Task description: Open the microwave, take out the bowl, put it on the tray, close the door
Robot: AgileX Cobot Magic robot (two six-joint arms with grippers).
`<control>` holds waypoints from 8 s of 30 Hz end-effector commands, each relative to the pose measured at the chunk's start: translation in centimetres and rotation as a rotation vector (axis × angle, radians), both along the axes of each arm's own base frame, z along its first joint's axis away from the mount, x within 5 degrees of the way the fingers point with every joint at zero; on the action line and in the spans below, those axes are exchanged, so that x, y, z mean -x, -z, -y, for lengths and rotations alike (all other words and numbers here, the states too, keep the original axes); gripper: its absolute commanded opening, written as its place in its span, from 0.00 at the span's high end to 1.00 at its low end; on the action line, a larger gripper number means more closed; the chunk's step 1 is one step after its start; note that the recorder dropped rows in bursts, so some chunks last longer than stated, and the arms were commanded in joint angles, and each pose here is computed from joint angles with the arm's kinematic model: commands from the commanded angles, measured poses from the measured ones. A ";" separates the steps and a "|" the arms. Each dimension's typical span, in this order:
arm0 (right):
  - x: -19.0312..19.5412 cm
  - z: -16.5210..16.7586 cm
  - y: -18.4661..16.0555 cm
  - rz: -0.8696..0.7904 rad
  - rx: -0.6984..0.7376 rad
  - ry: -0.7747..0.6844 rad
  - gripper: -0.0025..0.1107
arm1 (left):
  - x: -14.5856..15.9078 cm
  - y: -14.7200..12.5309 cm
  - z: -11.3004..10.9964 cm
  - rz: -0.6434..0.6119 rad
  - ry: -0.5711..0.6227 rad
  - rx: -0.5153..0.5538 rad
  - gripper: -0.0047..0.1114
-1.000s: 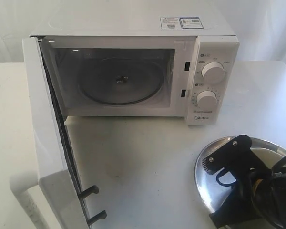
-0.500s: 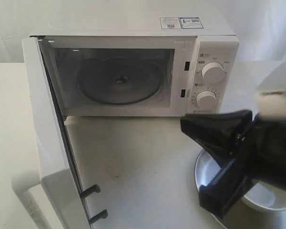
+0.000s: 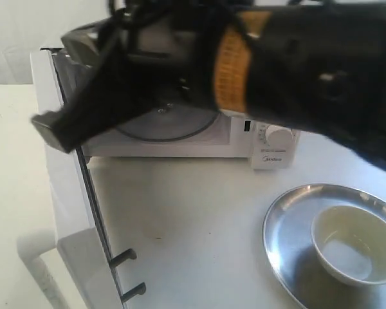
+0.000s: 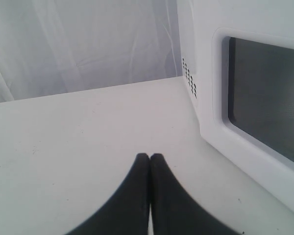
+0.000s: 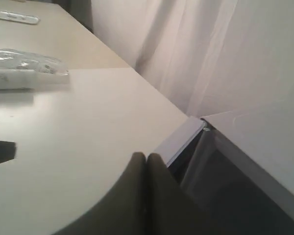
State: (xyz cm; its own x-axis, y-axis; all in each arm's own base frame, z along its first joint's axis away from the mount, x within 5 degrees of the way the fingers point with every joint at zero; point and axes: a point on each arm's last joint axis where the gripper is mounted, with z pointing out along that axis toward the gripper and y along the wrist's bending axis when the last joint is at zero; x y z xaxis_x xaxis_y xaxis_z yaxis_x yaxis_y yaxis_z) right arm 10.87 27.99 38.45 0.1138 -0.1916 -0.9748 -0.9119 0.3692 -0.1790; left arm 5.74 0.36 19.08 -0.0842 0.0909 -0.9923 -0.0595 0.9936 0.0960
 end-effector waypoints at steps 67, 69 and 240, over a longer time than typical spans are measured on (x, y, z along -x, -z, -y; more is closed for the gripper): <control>6.5 19.1 0.3 -0.075 -0.365 0.095 0.98 | 0.0 -0.2 0.0 0.011 0.001 0.007 0.96; 6.5 20.3 -0.1 -0.079 -0.410 0.094 0.98 | 0.0 -0.2 0.0 0.011 0.001 0.007 0.96; 4.9 26.6 17.0 0.004 -0.341 0.925 0.98 | 0.0 -0.2 0.0 0.011 0.001 0.007 0.96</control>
State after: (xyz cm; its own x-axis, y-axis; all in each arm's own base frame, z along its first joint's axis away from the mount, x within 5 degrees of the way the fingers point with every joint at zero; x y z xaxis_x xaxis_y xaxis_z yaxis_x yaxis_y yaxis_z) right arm 6.02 1.46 21.66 0.0637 0.0911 -0.9938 -0.2419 0.9675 0.0732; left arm 5.74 0.36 19.08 -0.0842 0.0909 -0.9923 -0.0595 0.9936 0.0960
